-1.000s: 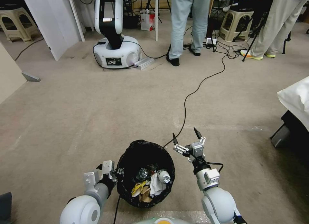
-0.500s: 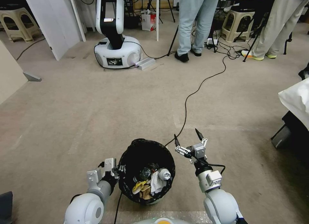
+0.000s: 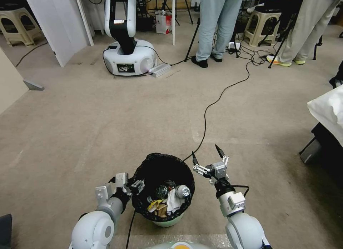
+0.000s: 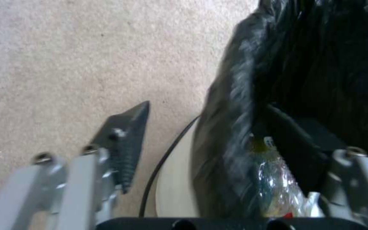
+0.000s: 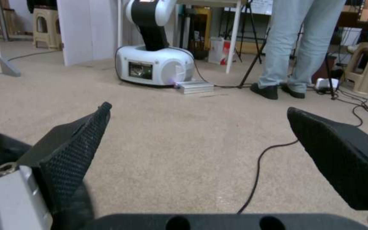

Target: Pick up the trash bin, then pick up the garbage from the floor and place it into the trash bin.

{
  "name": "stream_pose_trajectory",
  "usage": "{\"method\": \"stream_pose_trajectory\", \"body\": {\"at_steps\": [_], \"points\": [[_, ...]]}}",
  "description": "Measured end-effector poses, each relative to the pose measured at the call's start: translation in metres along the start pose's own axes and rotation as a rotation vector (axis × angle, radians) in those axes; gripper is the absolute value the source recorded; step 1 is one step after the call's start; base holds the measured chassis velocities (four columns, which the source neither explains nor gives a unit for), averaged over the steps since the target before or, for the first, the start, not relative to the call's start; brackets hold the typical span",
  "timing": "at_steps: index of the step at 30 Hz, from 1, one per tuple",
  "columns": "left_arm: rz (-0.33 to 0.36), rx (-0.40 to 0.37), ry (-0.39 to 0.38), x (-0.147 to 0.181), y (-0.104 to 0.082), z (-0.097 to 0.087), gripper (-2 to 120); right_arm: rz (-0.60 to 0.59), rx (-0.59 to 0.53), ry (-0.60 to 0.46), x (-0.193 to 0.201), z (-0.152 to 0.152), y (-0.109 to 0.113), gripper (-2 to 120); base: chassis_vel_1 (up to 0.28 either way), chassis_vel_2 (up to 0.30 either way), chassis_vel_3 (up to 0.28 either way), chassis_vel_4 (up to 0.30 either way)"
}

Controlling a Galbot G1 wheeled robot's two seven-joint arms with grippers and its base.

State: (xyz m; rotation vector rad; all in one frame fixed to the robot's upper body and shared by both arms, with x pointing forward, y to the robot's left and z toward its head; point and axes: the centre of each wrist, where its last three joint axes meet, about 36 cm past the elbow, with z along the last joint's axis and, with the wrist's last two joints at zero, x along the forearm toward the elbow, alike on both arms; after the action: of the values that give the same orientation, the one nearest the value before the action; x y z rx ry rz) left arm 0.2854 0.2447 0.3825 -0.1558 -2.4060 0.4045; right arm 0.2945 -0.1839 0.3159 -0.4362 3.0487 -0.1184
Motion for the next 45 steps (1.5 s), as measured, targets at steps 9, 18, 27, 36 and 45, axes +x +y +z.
{"method": "stream_pose_trajectory", "body": {"at_steps": [9,18,27,36,45], "points": [[-0.011,-0.007,-0.025,0.008,0.002,-0.007,99,0.0,0.002,-0.001,0.001,-0.001,0.0,100,0.0,0.0,0.0,0.0],[-0.051,-0.058,-0.104,0.023,0.001,-0.018,100,-0.003,0.002,-0.003,0.001,-0.001,0.001,100,0.0,0.0,0.0,0.0],[-0.211,-0.228,-0.393,0.017,0.0,-0.004,100,0.026,0.009,-0.018,-0.001,-0.006,0.001,100,0.0,0.0,0.0,0.0],[-0.251,-0.354,-0.529,0.015,0.009,0.017,100,0.151,0.007,-0.039,0.006,-0.015,0.008,100,0.0,0.0,0.0,0.0],[-0.258,-0.38,-0.591,0.005,0.012,0.019,100,0.194,0.01,-0.047,0.006,-0.017,0.008,100,0.0,0.0,0.0,0.0]]}}
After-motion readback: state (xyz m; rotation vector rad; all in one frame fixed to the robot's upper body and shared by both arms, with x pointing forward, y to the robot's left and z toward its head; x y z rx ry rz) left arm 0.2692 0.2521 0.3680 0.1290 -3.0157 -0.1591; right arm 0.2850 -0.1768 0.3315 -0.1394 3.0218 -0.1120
